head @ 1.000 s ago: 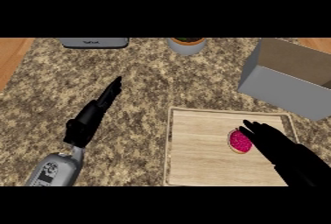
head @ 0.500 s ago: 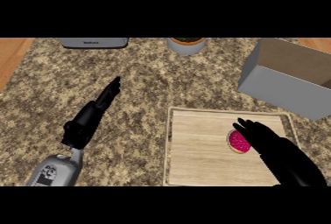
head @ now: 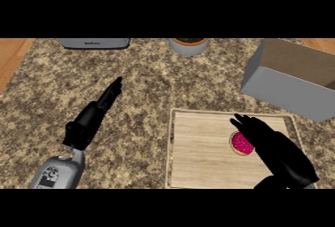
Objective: Pick the cupcake from the tray and place it in the cardboard box
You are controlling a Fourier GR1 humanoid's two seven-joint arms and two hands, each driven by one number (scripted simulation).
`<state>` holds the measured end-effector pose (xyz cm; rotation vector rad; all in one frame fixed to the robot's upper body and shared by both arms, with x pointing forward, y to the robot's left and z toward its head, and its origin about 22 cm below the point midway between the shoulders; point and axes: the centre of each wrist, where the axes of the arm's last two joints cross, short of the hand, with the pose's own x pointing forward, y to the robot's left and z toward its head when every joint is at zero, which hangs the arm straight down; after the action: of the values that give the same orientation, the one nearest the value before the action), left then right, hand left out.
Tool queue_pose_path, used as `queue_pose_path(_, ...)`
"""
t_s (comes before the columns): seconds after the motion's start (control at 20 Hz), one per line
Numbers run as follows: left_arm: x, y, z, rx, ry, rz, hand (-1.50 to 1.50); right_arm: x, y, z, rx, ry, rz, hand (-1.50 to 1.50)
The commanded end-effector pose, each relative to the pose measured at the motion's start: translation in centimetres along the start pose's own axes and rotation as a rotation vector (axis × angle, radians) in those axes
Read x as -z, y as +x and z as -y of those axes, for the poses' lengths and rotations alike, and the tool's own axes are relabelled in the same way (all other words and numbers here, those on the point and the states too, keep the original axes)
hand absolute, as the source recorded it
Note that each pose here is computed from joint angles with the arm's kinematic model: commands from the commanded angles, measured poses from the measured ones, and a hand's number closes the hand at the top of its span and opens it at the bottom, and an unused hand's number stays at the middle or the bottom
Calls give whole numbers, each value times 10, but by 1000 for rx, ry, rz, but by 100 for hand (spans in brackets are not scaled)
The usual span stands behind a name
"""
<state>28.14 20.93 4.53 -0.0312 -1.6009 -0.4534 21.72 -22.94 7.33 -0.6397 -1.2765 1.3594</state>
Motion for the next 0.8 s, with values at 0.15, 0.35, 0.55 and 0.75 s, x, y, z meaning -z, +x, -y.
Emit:
queue_pose_path(0.15, 8, -3, 10, -6, -6, -12, 0, 7, 14, -24, -4, 46, -5, -150)
queue_pose_path(0.35, 3, -12, 14, -5, -6, 0, 0, 11, -2, -22, -33, 83, -19, -150)
queue_pose_path(0.55, -1, 13, 2, -5, -9, -8, 0, 21, -13, -46, -47, 88, -29, -150)
queue_pose_path(0.75, -11, 6, 7, -4, 4, -10, 0, 23, -24, -48, -47, 108, -45, -150)
